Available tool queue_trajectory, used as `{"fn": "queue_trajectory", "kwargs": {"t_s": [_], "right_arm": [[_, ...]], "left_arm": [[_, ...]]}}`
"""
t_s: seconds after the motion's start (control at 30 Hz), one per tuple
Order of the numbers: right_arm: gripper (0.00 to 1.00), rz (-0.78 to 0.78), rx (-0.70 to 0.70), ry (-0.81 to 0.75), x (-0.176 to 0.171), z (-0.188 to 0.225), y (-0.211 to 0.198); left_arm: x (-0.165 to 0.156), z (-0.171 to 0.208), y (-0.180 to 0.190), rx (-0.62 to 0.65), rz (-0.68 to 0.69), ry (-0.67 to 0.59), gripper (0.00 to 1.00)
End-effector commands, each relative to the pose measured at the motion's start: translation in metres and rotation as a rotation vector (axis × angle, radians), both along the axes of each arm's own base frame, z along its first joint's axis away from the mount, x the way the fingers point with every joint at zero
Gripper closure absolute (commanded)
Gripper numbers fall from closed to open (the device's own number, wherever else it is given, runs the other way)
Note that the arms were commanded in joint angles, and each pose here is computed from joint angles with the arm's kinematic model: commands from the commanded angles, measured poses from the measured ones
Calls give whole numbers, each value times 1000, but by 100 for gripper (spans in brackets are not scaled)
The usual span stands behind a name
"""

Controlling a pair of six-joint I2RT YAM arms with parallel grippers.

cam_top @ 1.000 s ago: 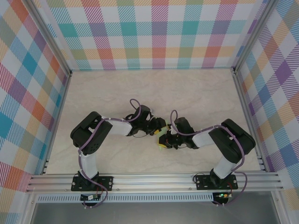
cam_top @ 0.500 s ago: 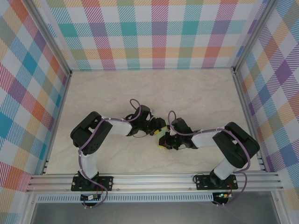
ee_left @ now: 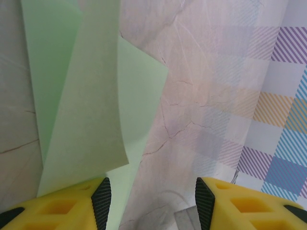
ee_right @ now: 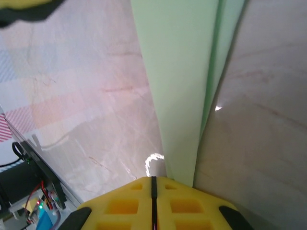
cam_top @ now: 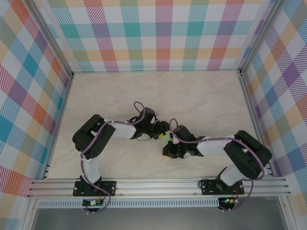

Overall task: Fold a paper plane with a square sheet of paper (pick it up from the middle)
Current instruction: Fold the wing for the fifth time at the center of the table.

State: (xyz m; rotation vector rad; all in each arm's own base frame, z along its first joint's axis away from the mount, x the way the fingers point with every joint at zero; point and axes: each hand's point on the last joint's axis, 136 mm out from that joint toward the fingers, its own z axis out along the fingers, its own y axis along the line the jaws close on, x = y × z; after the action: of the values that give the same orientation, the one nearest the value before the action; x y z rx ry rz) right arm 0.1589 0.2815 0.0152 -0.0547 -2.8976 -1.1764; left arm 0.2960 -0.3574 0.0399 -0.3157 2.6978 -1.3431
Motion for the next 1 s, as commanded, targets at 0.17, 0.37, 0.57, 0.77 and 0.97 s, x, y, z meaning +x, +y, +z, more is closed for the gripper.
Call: {"fn": "queue_trajectory", "kwargs": {"t_s": [0.17, 0.37, 0.57, 0.77, 0.97], "right_arm": [[91, 21, -111, 80, -24, -19, -22], [87, -38, 60, -80, 12, 35, -5], [87, -98, 115, -89, 43, 46, 0], [87, -116, 143, -56, 53, 32, 11], [90, -115, 44, 13, 44, 3, -1]], "left_arm": [[-18, -40, 14, 120, 16, 107, 48], [-19, -39, 14, 119, 6, 107, 48], [-18, -37, 12, 114, 5, 108, 48], [-16, -35, 11, 109, 5, 106, 48], [-17, -31, 9, 99, -2, 102, 48]]}}
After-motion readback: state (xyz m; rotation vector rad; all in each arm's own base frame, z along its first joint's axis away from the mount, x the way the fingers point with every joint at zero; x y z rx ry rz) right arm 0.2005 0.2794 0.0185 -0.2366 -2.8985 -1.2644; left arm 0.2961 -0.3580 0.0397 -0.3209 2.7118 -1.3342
